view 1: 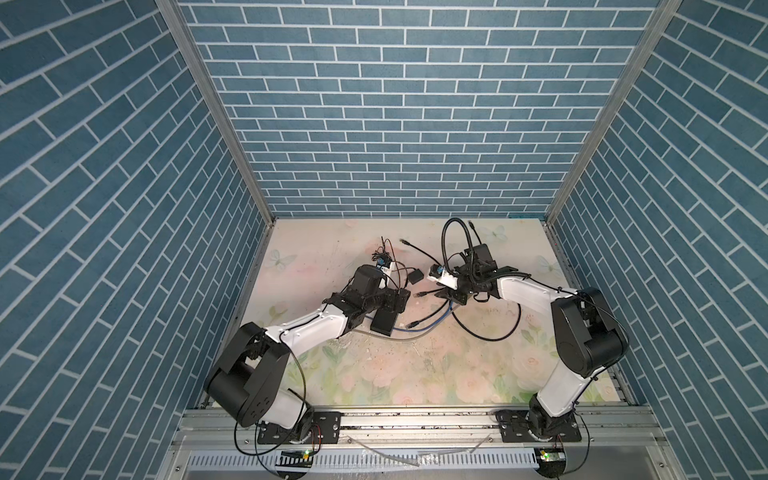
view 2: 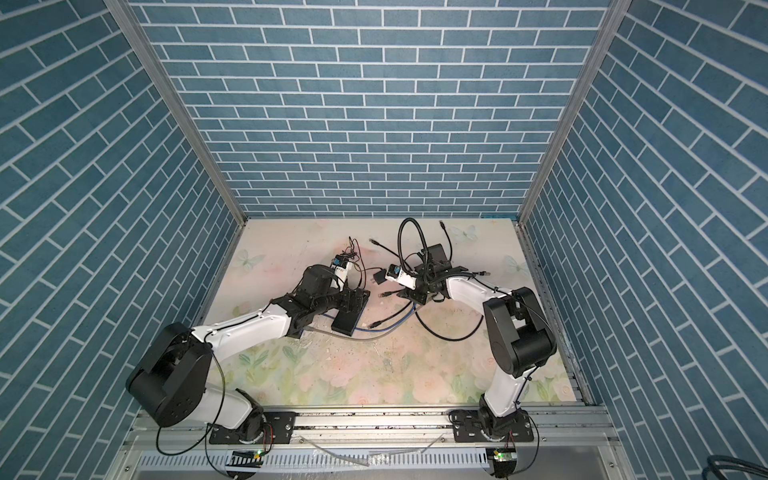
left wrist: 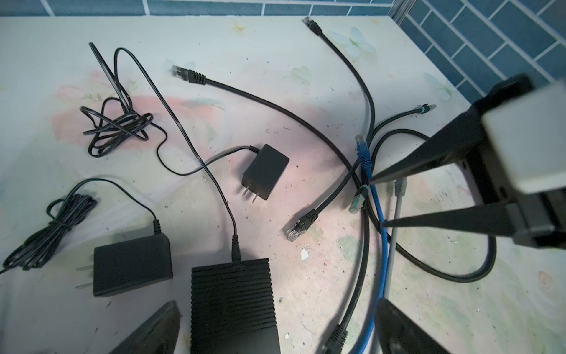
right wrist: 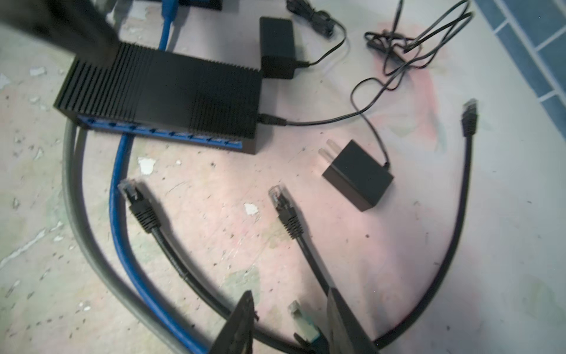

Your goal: Insert the plug into the switch port

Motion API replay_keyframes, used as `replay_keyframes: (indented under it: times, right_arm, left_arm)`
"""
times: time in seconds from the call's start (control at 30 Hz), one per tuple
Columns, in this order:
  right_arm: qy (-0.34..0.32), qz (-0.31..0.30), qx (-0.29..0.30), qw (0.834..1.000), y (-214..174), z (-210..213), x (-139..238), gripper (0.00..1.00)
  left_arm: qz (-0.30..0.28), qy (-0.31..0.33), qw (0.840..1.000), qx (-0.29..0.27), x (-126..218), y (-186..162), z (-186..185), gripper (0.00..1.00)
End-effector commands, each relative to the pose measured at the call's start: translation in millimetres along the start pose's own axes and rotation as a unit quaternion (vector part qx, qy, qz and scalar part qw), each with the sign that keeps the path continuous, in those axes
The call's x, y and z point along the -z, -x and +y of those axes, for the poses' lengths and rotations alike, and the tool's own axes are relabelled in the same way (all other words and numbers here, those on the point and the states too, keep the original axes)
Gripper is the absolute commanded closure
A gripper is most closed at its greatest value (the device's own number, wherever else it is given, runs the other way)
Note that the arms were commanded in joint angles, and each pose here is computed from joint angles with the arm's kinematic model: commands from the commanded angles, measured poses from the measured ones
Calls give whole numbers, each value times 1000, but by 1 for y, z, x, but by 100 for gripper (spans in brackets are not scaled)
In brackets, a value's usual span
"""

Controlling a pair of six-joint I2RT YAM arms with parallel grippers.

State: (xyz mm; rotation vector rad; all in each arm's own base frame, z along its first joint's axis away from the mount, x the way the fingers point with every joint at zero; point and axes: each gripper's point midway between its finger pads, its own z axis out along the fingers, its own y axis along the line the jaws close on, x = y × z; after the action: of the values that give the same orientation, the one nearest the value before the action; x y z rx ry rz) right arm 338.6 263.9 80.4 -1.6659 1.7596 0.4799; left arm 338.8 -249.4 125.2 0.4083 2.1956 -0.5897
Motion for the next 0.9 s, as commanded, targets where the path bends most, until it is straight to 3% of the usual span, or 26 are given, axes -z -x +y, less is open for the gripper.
replay_keyframes:
  times: [0.0, 0.2, 0.5, 0.73, 0.87]
  right_arm:
    - [33, -5, 77, 996, 8, 9, -5, 60]
    - [23, 8, 115, 993, 6, 7, -23, 60]
    - [-2, 32, 122, 992, 4, -20, -41, 60]
    - [40, 70, 119, 990, -14, -19, -56, 64]
    - [61, 79, 119, 988, -18, -15, -59, 67]
  left_arm:
    - [-49, -1, 999, 13, 7, 7, 1, 0]
    - [-109, 18, 993, 43, 23, 6, 14, 0]
    - [-92, 41, 995, 4, 44, 3, 17, 0]
    - [-63, 46, 997, 25, 45, 5, 16, 1]
    - [-82, 53, 995, 24, 43, 9, 19, 1]
